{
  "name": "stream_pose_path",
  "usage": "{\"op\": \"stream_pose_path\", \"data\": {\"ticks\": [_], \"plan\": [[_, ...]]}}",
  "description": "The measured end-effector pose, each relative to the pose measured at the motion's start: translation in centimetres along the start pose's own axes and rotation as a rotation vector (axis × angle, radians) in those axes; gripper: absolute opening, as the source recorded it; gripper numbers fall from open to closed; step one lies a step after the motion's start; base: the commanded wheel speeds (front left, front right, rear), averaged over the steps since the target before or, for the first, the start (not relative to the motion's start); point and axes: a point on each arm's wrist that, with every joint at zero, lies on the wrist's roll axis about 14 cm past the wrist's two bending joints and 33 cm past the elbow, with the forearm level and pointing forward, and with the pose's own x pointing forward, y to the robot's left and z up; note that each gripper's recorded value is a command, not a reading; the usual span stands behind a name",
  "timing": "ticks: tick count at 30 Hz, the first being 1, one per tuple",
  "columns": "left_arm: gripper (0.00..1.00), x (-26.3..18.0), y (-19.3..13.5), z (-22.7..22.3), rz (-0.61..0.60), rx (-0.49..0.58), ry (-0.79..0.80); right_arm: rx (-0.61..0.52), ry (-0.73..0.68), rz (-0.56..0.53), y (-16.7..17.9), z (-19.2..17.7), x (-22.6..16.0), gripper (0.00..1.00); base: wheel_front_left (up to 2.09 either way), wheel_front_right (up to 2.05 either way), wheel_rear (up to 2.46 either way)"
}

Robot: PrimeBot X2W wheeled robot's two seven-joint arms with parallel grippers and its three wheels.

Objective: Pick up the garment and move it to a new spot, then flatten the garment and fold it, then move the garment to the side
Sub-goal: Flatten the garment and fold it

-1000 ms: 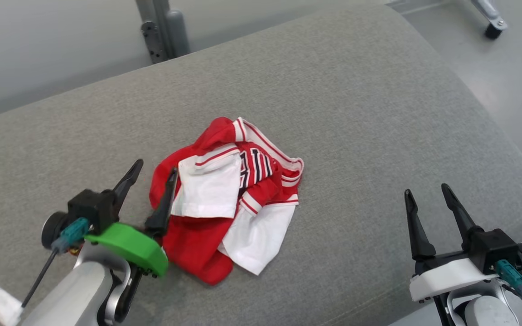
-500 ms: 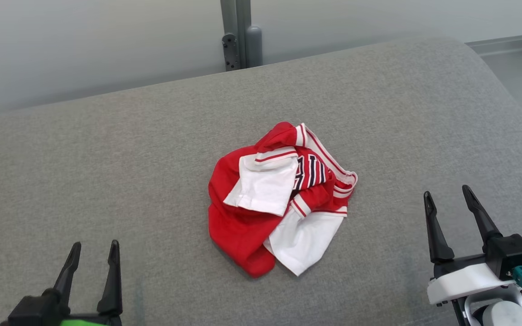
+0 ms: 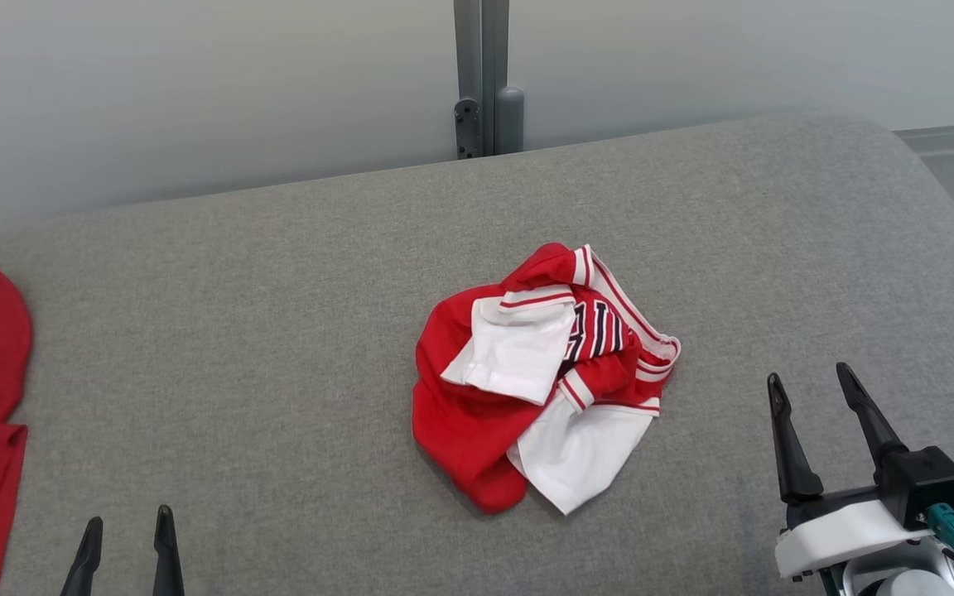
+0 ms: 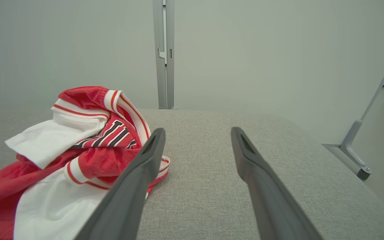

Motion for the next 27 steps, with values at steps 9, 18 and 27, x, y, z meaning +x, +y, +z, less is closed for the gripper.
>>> {"op": "stream_pose_path", "data": {"ticks": [9, 18, 27], "plan": [[1.00, 0.3, -4.8, -1.4, -0.145, -0.054, 0.043, 0.000, 0.006, -0.003, -0.1, -0.2, 0.0, 1.00, 0.00, 0.00, 0.00], [1.00, 1.0, -15.1, -4.1, -0.537, -0.074, 0.175, 0.008, 0.013, -0.038, -1.0, -0.3, 0.0, 1.00, 0.00, 0.00, 0.00], [1.00, 2.1, -18.5, -9.5, -0.630, -0.020, 0.386, -0.002, 0.048, -0.118, -3.2, -1.1, -1.1, 1.00, 0.00, 0.00, 0.00]]}}
